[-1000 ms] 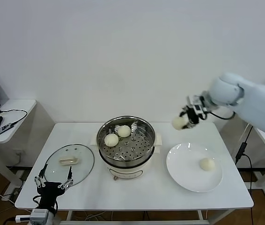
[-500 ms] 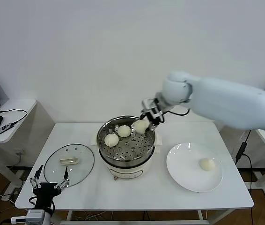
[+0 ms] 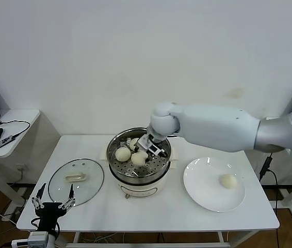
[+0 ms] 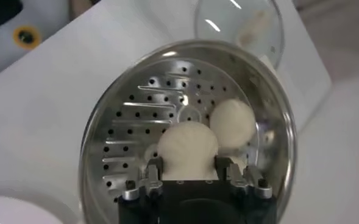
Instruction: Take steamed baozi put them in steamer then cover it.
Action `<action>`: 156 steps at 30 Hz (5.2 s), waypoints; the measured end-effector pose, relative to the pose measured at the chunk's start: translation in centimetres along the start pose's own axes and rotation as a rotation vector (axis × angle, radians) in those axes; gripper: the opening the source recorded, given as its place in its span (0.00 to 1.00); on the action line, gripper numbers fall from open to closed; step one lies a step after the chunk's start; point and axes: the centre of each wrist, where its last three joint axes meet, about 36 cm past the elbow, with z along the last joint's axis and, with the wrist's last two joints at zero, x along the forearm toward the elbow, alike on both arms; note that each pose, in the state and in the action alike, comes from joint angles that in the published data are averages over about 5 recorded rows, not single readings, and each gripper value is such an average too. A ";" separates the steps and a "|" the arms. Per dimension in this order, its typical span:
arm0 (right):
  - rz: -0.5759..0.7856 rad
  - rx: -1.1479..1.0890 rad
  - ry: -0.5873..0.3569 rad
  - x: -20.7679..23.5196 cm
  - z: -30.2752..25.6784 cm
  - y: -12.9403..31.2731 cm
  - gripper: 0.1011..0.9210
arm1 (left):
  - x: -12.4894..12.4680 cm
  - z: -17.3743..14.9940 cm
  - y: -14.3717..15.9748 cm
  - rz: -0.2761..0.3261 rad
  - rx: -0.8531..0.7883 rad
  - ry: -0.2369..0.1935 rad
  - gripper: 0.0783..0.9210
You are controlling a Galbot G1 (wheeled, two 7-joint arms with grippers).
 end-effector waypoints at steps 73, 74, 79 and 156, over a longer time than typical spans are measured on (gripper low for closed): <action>-0.104 -0.800 0.268 6.8 13.2 32.8 0.88 | 0.2 -0.8 -1.8 0.086 -0.038 -0.019 0.88; -0.109 -0.811 0.271 6.4 13.3 33.3 0.88 | 0.2 -0.8 -1.8 0.087 -0.039 -0.019 0.88; -0.126 -0.856 0.287 4.6 14.5 35.5 0.88 | 0.3 -0.9 -1.9 0.089 -0.042 -0.017 0.88; 0.146 -0.814 0.145 13.0 8.1 7.6 0.57 | -0.4 -1.1 -0.7 0.080 -0.073 -0.034 0.88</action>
